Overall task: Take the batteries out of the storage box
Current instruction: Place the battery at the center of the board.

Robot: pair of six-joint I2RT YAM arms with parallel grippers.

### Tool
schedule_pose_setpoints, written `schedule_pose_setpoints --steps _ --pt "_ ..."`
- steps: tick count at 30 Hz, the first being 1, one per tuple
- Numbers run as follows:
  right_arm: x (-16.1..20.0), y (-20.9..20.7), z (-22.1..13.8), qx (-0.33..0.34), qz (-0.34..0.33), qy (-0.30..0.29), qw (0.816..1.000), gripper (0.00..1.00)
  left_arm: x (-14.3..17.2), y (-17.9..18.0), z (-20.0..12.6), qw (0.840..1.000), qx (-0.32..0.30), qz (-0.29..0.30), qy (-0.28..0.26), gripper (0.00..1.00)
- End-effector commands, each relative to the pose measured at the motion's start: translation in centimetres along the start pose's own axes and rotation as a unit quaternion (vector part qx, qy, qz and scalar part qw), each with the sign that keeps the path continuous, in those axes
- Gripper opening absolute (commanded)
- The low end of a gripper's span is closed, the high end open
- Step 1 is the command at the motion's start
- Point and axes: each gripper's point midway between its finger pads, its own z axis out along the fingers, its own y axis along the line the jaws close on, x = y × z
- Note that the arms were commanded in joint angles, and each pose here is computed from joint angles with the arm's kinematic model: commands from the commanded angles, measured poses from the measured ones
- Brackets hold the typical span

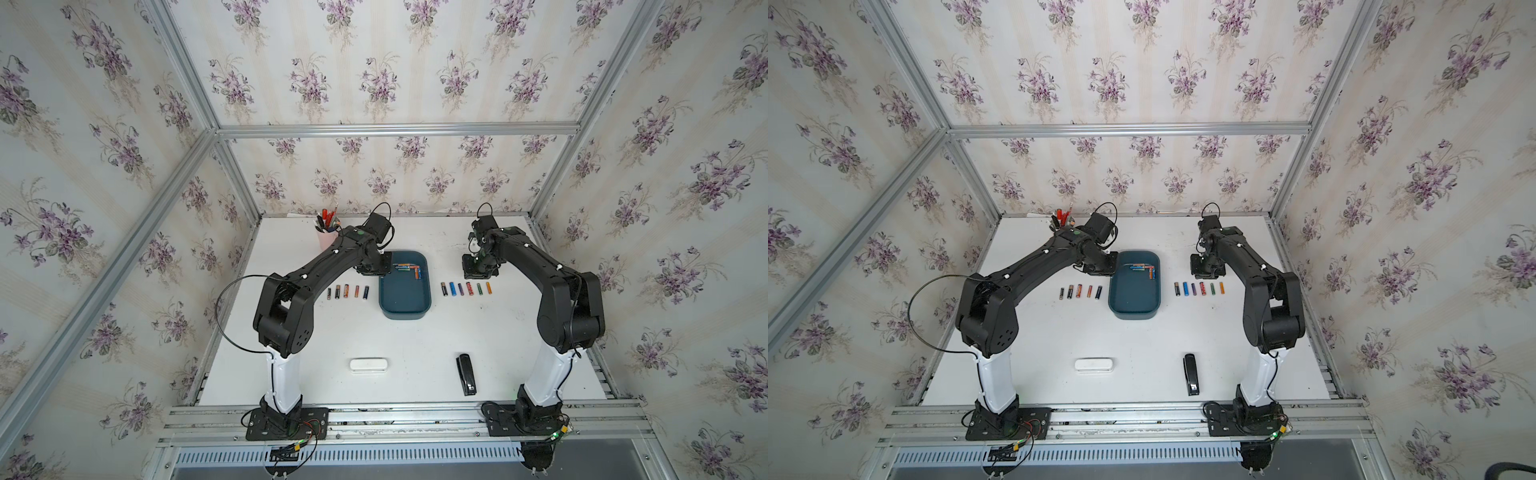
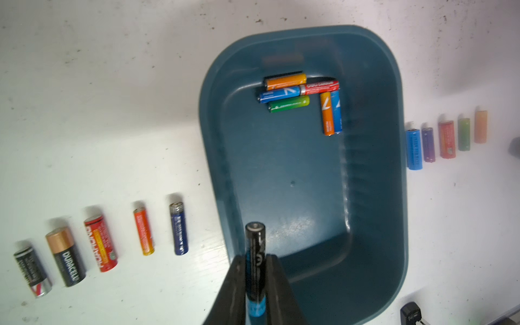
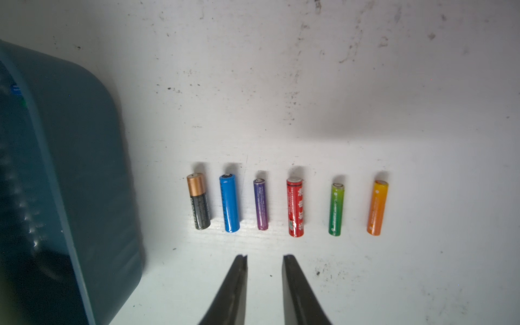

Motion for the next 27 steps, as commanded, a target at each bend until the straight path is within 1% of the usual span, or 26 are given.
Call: schedule_pose_setpoints --steps 1,5,9,12,15,21,27 --pt "-0.3 0.3 -0.6 -0.001 -0.003 -0.003 1.000 0.28 -0.1 1.8 -1.1 1.000 -0.001 -0.015 -0.014 0.18" --pt "-0.5 0.2 -0.8 0.006 -0.007 0.000 1.000 0.28 0.7 5.7 -2.5 0.999 -0.016 -0.041 -0.023 0.18" --pt "-0.3 0.3 -0.7 0.007 -0.006 0.003 1.000 0.28 1.7 10.3 -3.5 0.996 -0.028 -0.077 -0.029 0.18" --pt "-0.1 0.2 -0.5 0.011 -0.006 0.008 1.000 0.28 2.7 13.9 -3.9 0.993 -0.041 -0.104 -0.027 0.18" --pt "0.0 0.0 -0.5 0.014 -0.006 0.009 1.000 0.28 3.7 16.8 -3.6 0.991 -0.064 -0.118 -0.020 0.18" --pt "-0.1 -0.2 -0.4 0.021 -0.006 0.013 1.000 0.28 5.0 19.8 -1.4 0.988 -0.077 -0.132 0.003 0.19" --pt "0.1 -0.3 -0.1 0.023 -0.005 0.020 1.000 0.28 5.6 21.3 0.3 0.986 -0.091 -0.136 0.024 0.19"
